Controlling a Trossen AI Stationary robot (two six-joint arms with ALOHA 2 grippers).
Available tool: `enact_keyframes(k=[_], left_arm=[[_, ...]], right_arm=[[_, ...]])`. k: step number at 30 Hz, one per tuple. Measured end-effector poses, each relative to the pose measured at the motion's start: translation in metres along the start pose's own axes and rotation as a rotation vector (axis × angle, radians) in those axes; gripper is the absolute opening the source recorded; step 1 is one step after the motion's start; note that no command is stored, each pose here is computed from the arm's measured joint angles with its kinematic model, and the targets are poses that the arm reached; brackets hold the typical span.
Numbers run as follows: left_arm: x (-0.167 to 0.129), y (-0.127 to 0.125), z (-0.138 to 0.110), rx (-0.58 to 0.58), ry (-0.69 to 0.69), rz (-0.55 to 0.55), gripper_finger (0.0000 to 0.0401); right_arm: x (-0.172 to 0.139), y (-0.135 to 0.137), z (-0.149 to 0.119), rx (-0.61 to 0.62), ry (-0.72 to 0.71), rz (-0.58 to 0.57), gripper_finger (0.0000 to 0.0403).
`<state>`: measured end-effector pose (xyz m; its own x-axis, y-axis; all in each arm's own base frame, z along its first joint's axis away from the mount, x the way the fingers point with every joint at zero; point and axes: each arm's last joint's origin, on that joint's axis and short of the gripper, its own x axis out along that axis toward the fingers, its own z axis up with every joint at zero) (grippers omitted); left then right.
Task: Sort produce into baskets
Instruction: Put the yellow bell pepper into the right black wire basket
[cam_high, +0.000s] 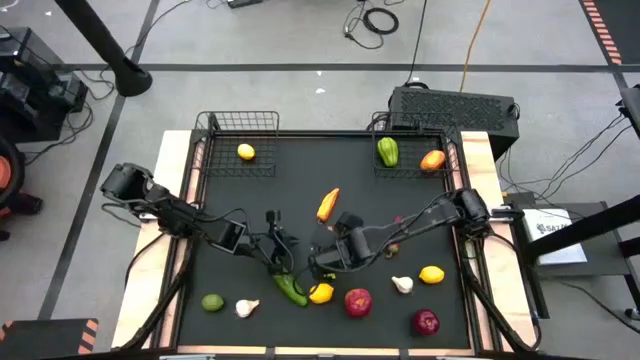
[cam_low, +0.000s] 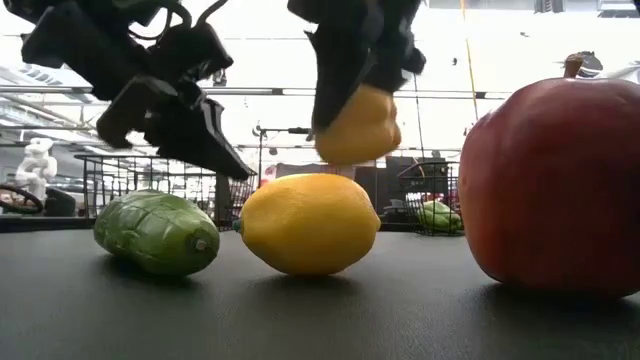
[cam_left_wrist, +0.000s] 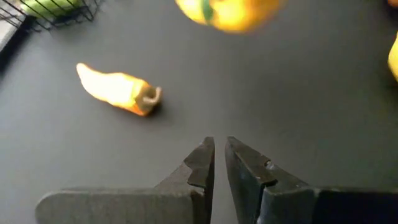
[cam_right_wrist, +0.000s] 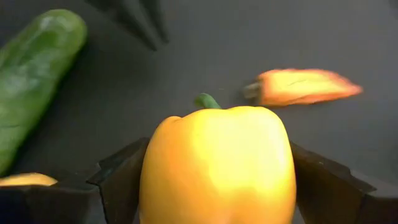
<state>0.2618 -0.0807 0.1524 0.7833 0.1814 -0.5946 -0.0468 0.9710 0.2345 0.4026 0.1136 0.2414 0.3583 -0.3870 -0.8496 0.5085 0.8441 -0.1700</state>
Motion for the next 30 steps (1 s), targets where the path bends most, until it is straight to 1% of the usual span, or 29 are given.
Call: enact_keyframes(k=[5,8,9,12,16,18,21,23,26,30], left_arm=[[-0.008,0.003,0.006,-0.017,-0.034,0.001,0.0047],[-0.011,0.005,0.008,-0.021,-0.038,0.0,0.0047],[-0.012,0.006,0.008,-0.022,-0.034,0.0,0.0047],[-0.015,0.007,0.008,-0.041,-0.027,0.0,0.0047],[-0.016,0.006,0.005,-0.053,0.001,-0.002,0.0047],[-0.016,0.006,0.005,-0.062,0.004,-0.006,0.0047],[-0.016,0.006,0.003,-0.069,0.022,-0.009,0.0047],[-0.016,0.006,0.003,-0.076,0.023,-0.018,0.0047],[-0.017,0.005,0.003,-0.089,0.024,-0.028,0.0047],[-0.017,0.004,0.003,-0.081,0.021,-0.033,0.0047]], right_arm=[[-0.041,-0.031,0.026,-0.154,0.033,-0.132,0.0329],[-0.064,-0.052,0.035,-0.227,0.025,-0.269,0.0329],[-0.069,-0.056,0.039,-0.233,-0.005,-0.309,0.0329],[-0.087,-0.074,0.046,-0.245,-0.089,-0.354,0.0329],[-0.096,-0.102,0.052,-0.19,-0.164,-0.466,0.0329],[-0.096,-0.117,0.051,-0.177,-0.193,-0.559,0.0329],[-0.095,-0.149,0.041,-0.089,-0.248,-0.702,0.0329],[-0.09,-0.172,0.027,0.012,-0.289,-0.786,0.0329],[-0.077,-0.204,-0.006,0.168,-0.353,-0.886,0.0329],[-0.058,-0.236,-0.051,0.413,-0.481,-0.941,0.0333]])
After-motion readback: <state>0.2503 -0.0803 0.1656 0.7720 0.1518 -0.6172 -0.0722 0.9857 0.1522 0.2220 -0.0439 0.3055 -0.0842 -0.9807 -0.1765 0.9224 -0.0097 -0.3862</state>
